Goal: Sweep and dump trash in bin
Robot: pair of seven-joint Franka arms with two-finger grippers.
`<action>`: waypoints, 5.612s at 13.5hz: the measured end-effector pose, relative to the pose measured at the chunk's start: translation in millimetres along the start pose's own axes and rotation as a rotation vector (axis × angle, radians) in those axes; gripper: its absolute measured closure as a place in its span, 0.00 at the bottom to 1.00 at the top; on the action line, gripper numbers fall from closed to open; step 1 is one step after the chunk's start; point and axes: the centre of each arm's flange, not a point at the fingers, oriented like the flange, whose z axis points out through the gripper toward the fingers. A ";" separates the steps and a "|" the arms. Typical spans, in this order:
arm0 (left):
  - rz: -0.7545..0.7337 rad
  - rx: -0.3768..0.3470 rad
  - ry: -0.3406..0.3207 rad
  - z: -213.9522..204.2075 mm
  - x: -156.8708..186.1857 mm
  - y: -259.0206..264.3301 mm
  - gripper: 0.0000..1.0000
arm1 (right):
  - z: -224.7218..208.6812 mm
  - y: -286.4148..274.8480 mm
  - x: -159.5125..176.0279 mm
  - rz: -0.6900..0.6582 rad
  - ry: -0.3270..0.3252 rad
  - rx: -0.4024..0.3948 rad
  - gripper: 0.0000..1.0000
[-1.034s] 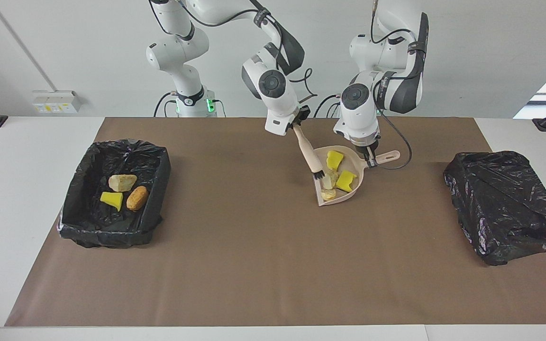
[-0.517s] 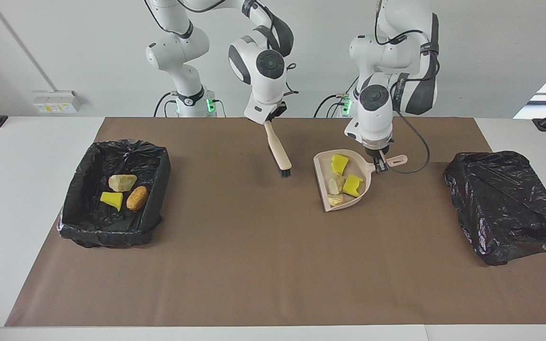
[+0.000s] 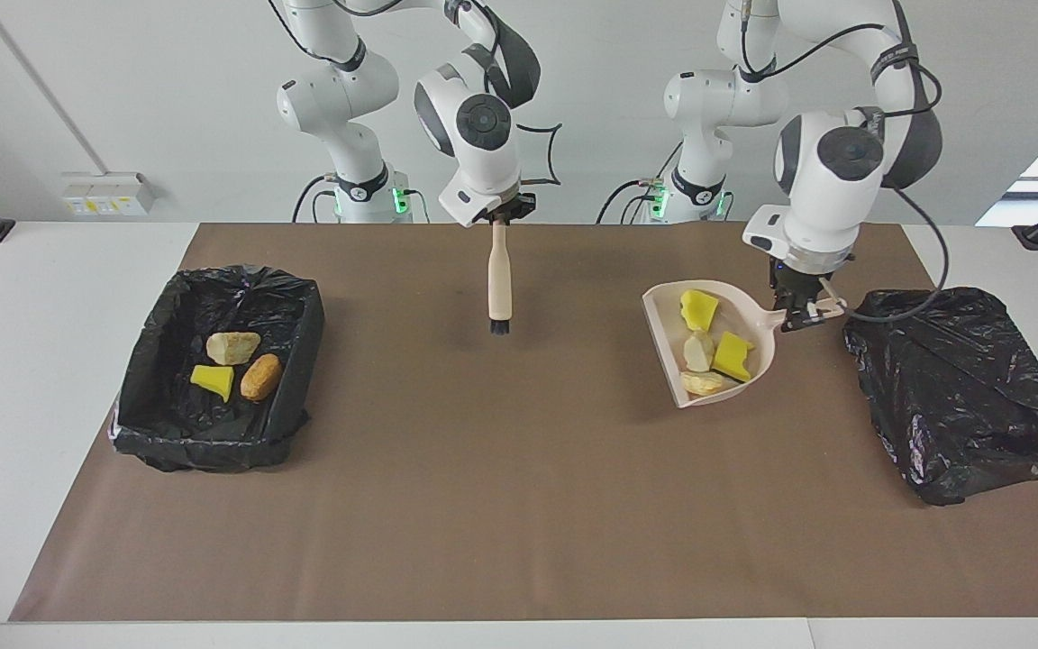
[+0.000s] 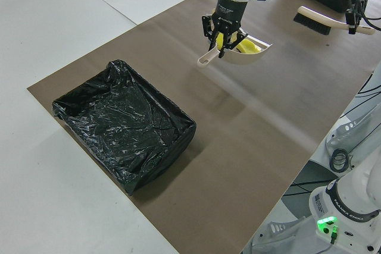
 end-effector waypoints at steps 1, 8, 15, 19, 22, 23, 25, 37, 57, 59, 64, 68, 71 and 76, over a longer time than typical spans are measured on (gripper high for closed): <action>-0.029 -0.004 0.013 -7.8 -30.6 -6.9 0.67 | 16.6 -8.0 -9.2 -0.009 0.009 -0.011 0.74; -0.033 0.032 0.080 -34.4 -241.8 -34.4 0.67 | 82.4 -24.0 -24.2 0.017 0.047 -0.008 0.74; 0.016 0.147 -0.071 -17.9 -362.3 -68.8 0.67 | 97.2 -25.6 -7.4 0.030 0.069 0.029 0.74; 0.088 0.187 -0.214 15.2 -369.8 -93.8 0.67 | 98.2 -26.5 -4.8 0.010 0.078 0.034 0.74; 0.153 0.163 -0.306 28.2 -369.1 -101.2 0.67 | 99.4 -26.4 -4.2 -0.005 0.076 0.032 0.57; 0.181 0.151 -0.349 27.5 -367.8 -102.4 0.67 | 100.1 -26.3 -3.7 -0.006 0.075 0.031 0.45; 0.236 0.137 -0.423 26.1 -360.9 -106.3 0.67 | 99.7 -26.4 -1.8 -0.014 0.074 0.032 0.22; 0.344 0.130 -0.687 -39.8 -318.4 -103.7 0.67 | -35.7 67.1 104.4 0.075 0.355 0.033 0.00; 0.238 0.196 -0.980 -79.8 -263.2 -102.2 0.67 | -272.5 316.0 46.3 0.148 0.502 -0.017 0.00; 0.212 0.230 -0.913 -79.5 -244.6 -105.6 0.67 | -270.7 322.8 49.1 0.140 0.495 -0.018 0.00; 0.216 0.236 -0.691 -68.1 -148.5 -113.2 0.67 | -267.8 344.4 52.0 0.019 0.478 -0.048 0.00; 0.055 0.186 -0.529 -31.8 -51.9 -108.8 0.67 | -262.3 353.0 55.8 0.027 0.429 -0.046 0.00; -0.119 0.131 -0.361 16.7 56.9 -96.8 0.67 | -267.1 351.5 58.2 0.025 0.437 -0.047 0.00; -0.434 -0.038 -0.110 51.8 195.0 -51.1 0.67 | -267.4 350.5 58.2 -0.050 0.436 -0.064 0.00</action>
